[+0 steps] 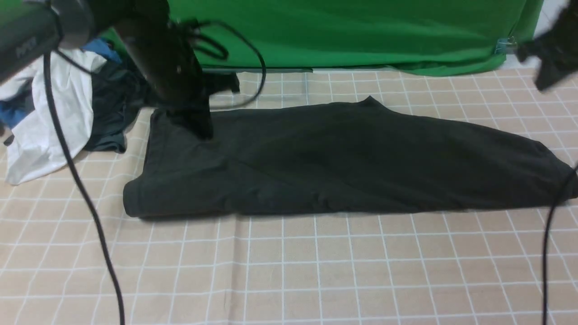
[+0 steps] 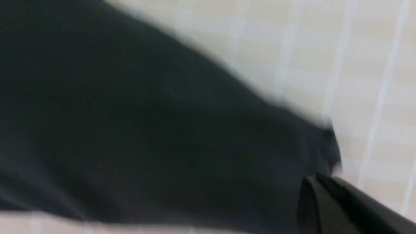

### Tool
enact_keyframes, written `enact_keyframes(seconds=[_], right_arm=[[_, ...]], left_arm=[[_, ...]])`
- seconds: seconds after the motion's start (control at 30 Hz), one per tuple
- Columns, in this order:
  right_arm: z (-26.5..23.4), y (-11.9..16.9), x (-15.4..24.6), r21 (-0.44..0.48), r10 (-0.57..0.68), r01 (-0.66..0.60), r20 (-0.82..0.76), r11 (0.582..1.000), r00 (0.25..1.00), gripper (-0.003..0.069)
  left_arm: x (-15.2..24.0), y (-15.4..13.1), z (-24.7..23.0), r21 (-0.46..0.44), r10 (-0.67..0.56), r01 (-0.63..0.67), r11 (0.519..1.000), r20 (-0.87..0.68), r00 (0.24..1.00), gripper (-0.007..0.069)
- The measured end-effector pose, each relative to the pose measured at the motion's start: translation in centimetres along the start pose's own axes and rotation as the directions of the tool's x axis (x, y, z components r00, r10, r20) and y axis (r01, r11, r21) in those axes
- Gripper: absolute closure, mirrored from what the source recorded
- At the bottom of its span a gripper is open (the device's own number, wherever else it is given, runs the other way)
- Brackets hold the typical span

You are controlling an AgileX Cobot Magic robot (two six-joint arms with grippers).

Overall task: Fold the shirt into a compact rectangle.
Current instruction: 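Pull the folded dark garment lengthwise by its ends to straighten it flat on the table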

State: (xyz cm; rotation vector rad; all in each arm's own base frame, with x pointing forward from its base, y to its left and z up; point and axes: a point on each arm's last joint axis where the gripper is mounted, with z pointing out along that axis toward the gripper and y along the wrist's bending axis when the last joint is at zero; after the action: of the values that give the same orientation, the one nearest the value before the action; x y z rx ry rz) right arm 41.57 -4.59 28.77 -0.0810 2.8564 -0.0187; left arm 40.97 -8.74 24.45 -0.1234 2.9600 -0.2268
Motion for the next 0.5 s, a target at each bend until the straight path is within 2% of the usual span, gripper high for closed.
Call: enact_keyframes(seconds=[0.07, 0.13, 0.17, 0.23, 0.27, 0.3, 0.33, 0.4, 0.5], right_arm=[[1.1, -1.5, 1.5, 0.001, 0.046, -0.046, -0.059, 0.999, 0.997, 0.0587], [2.4, -3.0, 2.9, 0.001, 0.092, -0.092, -0.108, 0.996, 0.99, 0.0525], [3.3, -3.8, 3.6, 0.003, 0.12, -0.121, -0.119, 0.993, 0.986, 0.0451], [4.4, -4.7, 4.2, 0.007, 0.155, -0.155, -0.108, 0.988, 0.982, 0.0382], [4.9, -5.1, 4.3, 0.01, 0.168, -0.168, -0.09, 0.986, 0.982, 0.032], [5.0, -5.2, 4.3, 0.011, 0.171, -0.171, -0.085, 0.985, 0.982, 0.0312], [5.4, -5.4, 4.2, 0.01, 0.181, -0.18, -0.068, 0.984, 0.981, 0.0263], [5.9, -5.5, 3.8, 0.004, 0.192, -0.192, -0.033, 0.981, 0.981, 0.0221], [7.4, -5.3, 3.4, -0.036, 0.226, -0.226, -0.011, 0.973, 0.974, 0.0197]], left_arm=[[1.1, 0.2, 0.2, -0.001, -0.008, 0.008, 1.0, 0.002, 1.0, 0.0613], [2.5, 0.7, 1.0, -0.006, -0.028, 0.028, 1.0, -0.003, 1.0, 0.0613], [3.2, 1.1, 1.7, -0.01, -0.033, 0.033, 0.999, 0.007, 0.999, 0.0613], [4.0, 1.5, 2.7, -0.02, -0.036, 0.036, 0.999, -0.004, 0.999, 0.0613], [4.5, 1.7, 3.4, -0.026, -0.038, 0.038, 0.999, -0.01, 0.999, 0.0613], [4.7, 1.8, 3.7, -0.028, -0.039, 0.039, 0.999, -0.016, 0.999, 0.0613], [5.0, 2.0, 4.2, -0.035, -0.039, 0.038, 0.999, -0.022, 0.999, 0.0613], [5.5, 2.3, 4.9, -0.042, -0.042, 0.04, 0.998, -0.032, 0.999, 0.0613], [5.8, 2.5, 5.6, -0.051, -0.061, 0.06, 0.997, -0.034, 0.998, 0.0613]])
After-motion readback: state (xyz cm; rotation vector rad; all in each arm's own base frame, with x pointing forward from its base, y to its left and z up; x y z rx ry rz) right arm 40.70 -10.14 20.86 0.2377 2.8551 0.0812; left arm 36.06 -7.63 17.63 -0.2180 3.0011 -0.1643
